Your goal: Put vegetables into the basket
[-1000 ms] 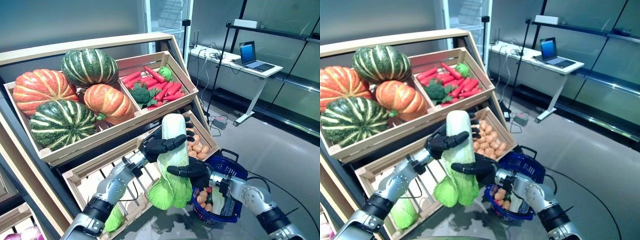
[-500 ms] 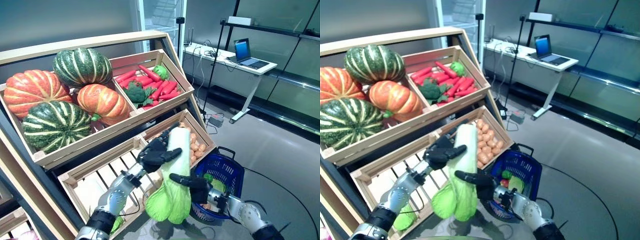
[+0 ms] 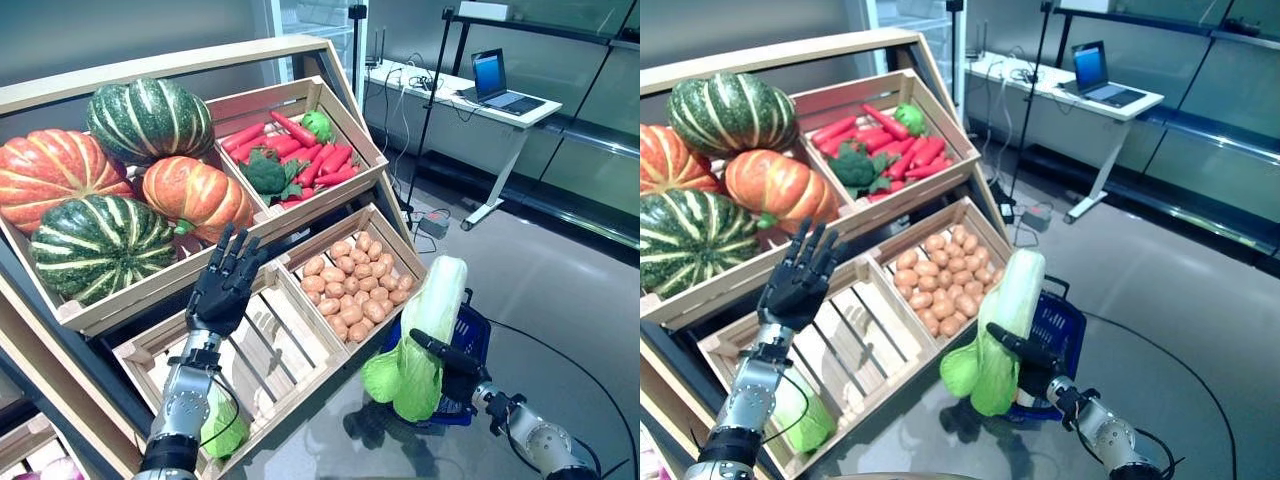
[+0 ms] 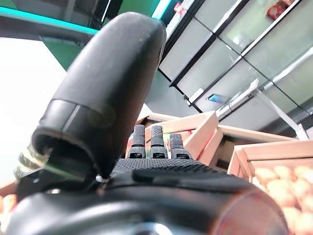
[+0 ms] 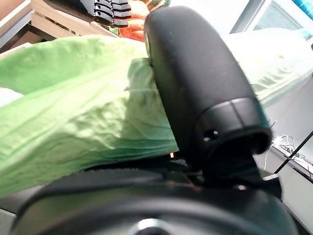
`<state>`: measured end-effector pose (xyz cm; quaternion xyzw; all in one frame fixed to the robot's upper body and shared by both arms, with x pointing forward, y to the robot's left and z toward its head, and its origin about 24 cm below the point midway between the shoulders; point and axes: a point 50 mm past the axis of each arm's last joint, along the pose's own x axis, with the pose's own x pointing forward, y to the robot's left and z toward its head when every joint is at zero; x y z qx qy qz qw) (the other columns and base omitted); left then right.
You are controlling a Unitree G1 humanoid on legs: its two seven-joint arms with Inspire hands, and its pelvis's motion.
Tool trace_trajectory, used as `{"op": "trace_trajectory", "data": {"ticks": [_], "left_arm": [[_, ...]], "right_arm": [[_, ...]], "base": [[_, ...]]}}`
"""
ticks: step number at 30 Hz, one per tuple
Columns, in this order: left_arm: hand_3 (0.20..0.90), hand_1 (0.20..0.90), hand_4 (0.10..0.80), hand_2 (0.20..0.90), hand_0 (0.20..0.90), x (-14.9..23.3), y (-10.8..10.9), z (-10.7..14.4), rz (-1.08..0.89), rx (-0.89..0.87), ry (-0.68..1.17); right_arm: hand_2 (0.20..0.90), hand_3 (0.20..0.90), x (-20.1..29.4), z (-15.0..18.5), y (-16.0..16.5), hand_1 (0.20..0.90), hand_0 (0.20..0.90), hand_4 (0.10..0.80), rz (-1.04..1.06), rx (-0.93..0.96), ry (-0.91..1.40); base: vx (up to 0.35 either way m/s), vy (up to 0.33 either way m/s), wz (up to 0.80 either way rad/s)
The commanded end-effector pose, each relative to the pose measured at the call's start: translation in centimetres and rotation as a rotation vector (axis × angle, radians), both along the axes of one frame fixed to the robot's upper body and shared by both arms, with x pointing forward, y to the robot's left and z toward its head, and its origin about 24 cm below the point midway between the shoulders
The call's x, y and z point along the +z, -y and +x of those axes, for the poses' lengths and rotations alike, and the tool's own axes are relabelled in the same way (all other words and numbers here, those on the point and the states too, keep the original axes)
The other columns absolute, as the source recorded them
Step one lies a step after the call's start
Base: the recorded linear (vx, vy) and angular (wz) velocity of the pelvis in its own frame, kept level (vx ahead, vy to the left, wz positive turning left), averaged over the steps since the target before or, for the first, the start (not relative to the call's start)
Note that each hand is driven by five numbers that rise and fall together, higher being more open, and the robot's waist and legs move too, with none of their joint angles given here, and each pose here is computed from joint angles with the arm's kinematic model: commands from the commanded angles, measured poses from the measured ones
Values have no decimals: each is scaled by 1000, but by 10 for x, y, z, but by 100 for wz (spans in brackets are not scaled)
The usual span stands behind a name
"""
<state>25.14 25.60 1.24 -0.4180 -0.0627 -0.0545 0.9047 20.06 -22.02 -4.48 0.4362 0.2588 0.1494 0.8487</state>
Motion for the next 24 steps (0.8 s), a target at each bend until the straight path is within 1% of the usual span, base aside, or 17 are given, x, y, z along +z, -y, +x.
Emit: {"op": "trace_trajectory", "data": {"ticks": [1, 4, 6, 7, 10, 12, 14, 15, 16, 17, 20, 24], "left_arm": [[900, 900, 800, 900, 900, 41, -21, 23, 123, 128, 149], [900, 900, 800, 900, 900, 40, -32, 20, 292, 218, 75], [900, 900, 800, 900, 900, 39, -39, 17, 437, 264, 16], [900, 900, 800, 900, 900, 40, -41, 16, 495, 271, -4], [900, 900, 800, 900, 900, 47, -40, 21, 615, 290, -15], [900, 900, 800, 900, 900, 67, -36, 31, 731, 361, 39], [900, 900, 800, 900, 900, 84, -34, 38, 785, 431, 90], [900, 900, 800, 900, 900, 98, -33, 43, 825, 473, 133], [900, 900, 800, 900, 900, 119, -32, 50, 902, 540, 193], [900, 900, 800, 900, 900, 130, -29, 53, 934, 564, 231], [900, 900, 800, 900, 900, 148, -22, 61, 991, 606, 268], [900, 900, 800, 900, 900, 155, -21, 66, 1017, 625, 269]], "right_arm": [[300, 300, 47, 50, 13, 300, 300, 400, -30, -128, 286], [300, 300, 46, 54, 31, 300, 300, 400, -122, -239, 254], [300, 300, 46, 55, 50, 300, 300, 400, -201, -370, 206], [300, 300, 46, 56, 62, 300, 300, 400, -279, -446, 184], [300, 300, 55, 64, 89, 300, 300, 400, -462, -590, 159], [300, 300, 77, 83, 104, 300, 300, 400, -533, -705, 169], [300, 300, 91, 95, 107, 300, 300, 400, -541, -754, 197], [300, 300, 102, 102, 110, 300, 300, 400, -562, -786, 226], [300, 300, 123, 111, 118, 300, 300, 400, -602, -841, 276], [300, 300, 136, 115, 122, 300, 300, 400, -601, -878, 308], [300, 300, 154, 120, 131, 300, 300, 400, -609, -932, 352], [300, 300, 162, 122, 141, 300, 300, 400, -617, -956, 345]], "base": [[59, -30, 2], [81, -36, 1], [93, -41, 0], [62, -38, 0], [-10, -18, 1], [-156, -33, 4], [-235, -36, 6], [-387, -35, 15], [-417, -12, 21], [-377, -1, 24], [-250, 7, 19], [-134, 14, 11]]}}
